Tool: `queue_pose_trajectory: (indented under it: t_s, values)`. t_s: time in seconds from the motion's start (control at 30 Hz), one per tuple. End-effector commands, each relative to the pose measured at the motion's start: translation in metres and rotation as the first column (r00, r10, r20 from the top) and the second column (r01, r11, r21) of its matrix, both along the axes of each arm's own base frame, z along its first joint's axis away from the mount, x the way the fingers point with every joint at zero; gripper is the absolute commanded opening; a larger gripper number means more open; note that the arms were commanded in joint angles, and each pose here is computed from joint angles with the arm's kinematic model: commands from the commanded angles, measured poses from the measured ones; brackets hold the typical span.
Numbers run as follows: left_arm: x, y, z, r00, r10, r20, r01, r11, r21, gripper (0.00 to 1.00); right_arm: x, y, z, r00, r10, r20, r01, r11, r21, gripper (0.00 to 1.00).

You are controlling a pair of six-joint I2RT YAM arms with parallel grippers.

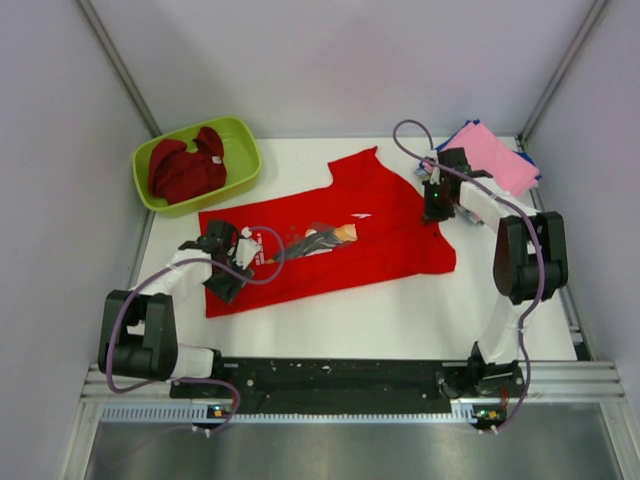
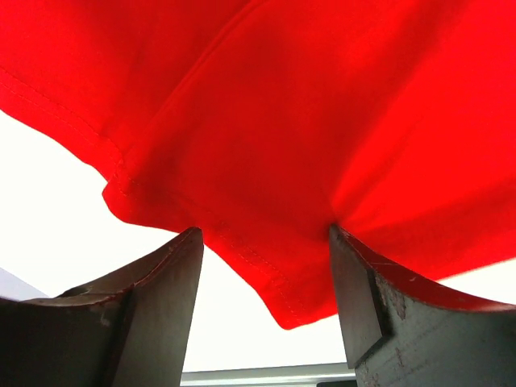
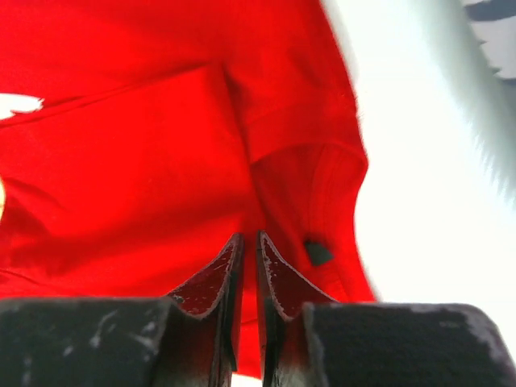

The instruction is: Fold and stack the t-shirts

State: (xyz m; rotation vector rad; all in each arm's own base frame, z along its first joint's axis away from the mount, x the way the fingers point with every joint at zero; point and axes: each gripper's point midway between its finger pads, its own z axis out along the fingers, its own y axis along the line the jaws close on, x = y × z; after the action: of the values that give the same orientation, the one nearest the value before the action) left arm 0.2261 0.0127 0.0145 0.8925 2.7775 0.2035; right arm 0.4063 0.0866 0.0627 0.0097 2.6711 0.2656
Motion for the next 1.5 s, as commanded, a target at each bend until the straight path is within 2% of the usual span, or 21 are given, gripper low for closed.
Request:
queue_pose_trajectory:
  t_s: [0.0, 0.13, 0.2, 0.27, 0.4, 0.53, 0.67, 0.77, 0.97, 1.03, 1.2, 1.3, 1.33, 1.4, 1.47]
  values:
    - [-0.011, 0.021, -0.033, 0.999, 0.006, -0.036, -0.002, 0.995, 0.103, 0.68, 0.021, -0.014, -0.005, 0.999, -0.013, 0.037, 0.016, 0.998, -0.067, 0.13]
    - [-0.011, 0.021, -0.032, 1.0, -0.005, -0.03, 0.008, 0.995, 0.103, 0.68, 0.032, -0.03, 0.001, 0.998, -0.026, 0.057, 0.033, 0.992, -0.125, 0.2]
    - [-0.01, 0.02, -0.028, 1.0, -0.007, -0.028, 0.01, 0.995, 0.098, 0.68, 0.041, -0.036, 0.019, 0.995, -0.051, 0.087, 0.061, 0.992, -0.114, 0.32]
    - [-0.006, 0.018, -0.02, 1.0, -0.008, -0.009, 0.009, 0.996, 0.086, 0.68, 0.038, -0.049, 0.036, 0.989, -0.092, 0.116, 0.109, 0.982, -0.152, 0.39]
    - [0.001, 0.009, 0.003, 0.998, -0.032, 0.048, 0.03, 0.999, 0.036, 0.69, 0.002, -0.065, 0.05, 0.978, -0.167, 0.128, 0.187, 0.968, -0.168, 0.5]
    - [0.006, -0.007, 0.034, 0.99, -0.09, 0.112, 0.096, 0.994, -0.044, 0.7, -0.044, -0.071, 0.043, 0.952, -0.294, 0.085, 0.302, 0.947, -0.105, 0.52]
    - [-0.001, -0.02, 0.054, 0.984, -0.14, 0.107, 0.152, 0.982, -0.112, 0.71, -0.08, -0.073, 0.036, 0.9, -0.435, 0.033, 0.435, 0.9, -0.018, 0.5]
    - [-0.017, -0.027, 0.054, 0.984, -0.173, 0.05, 0.178, 0.973, -0.145, 0.69, -0.099, -0.077, 0.028, 0.854, -0.519, 0.02, 0.519, 0.854, -0.008, 0.5]
    - [-0.044, -0.048, 0.034, 0.959, -0.284, -0.001, 0.275, 0.927, -0.255, 0.7, -0.119, -0.059, -0.005, 0.81, -0.58, -0.083, 0.586, 0.807, 0.078, 0.5]
    - [-0.047, -0.045, 0.022, 0.957, -0.291, -0.007, 0.281, 0.929, -0.24, 0.71, -0.123, -0.061, -0.019, 0.798, -0.597, -0.088, 0.602, 0.796, 0.06, 0.5]
    - [-0.034, -0.021, 0.003, 0.967, -0.256, 0.022, 0.257, 0.962, -0.095, 0.72, -0.115, -0.071, -0.039, 0.783, -0.619, -0.071, 0.621, 0.784, 0.015, 0.5]
    - [-0.032, -0.016, -0.004, 0.967, -0.251, 0.03, 0.253, 0.965, -0.064, 0.71, -0.113, -0.074, -0.048, 0.77, -0.634, -0.072, 0.635, 0.772, 0.0, 0.49]
    - [-0.032, -0.014, -0.006, 0.969, -0.246, 0.032, 0.248, 0.967, -0.056, 0.69, -0.113, -0.075, -0.05, 0.766, -0.639, -0.072, 0.64, 0.768, 0.0, 0.47]
    - [-0.032, -0.014, -0.009, 0.971, -0.235, 0.041, 0.237, 0.97, -0.058, 0.56, -0.114, -0.076, -0.054, 0.759, -0.647, -0.075, 0.649, 0.761, 0.005, 0.39]
    - [-0.033, -0.018, -0.01, 0.972, -0.231, 0.043, 0.234, 0.969, -0.076, 0.4, -0.114, -0.085, -0.057, 0.735, -0.674, -0.079, 0.677, 0.736, 0.019, 0.21]
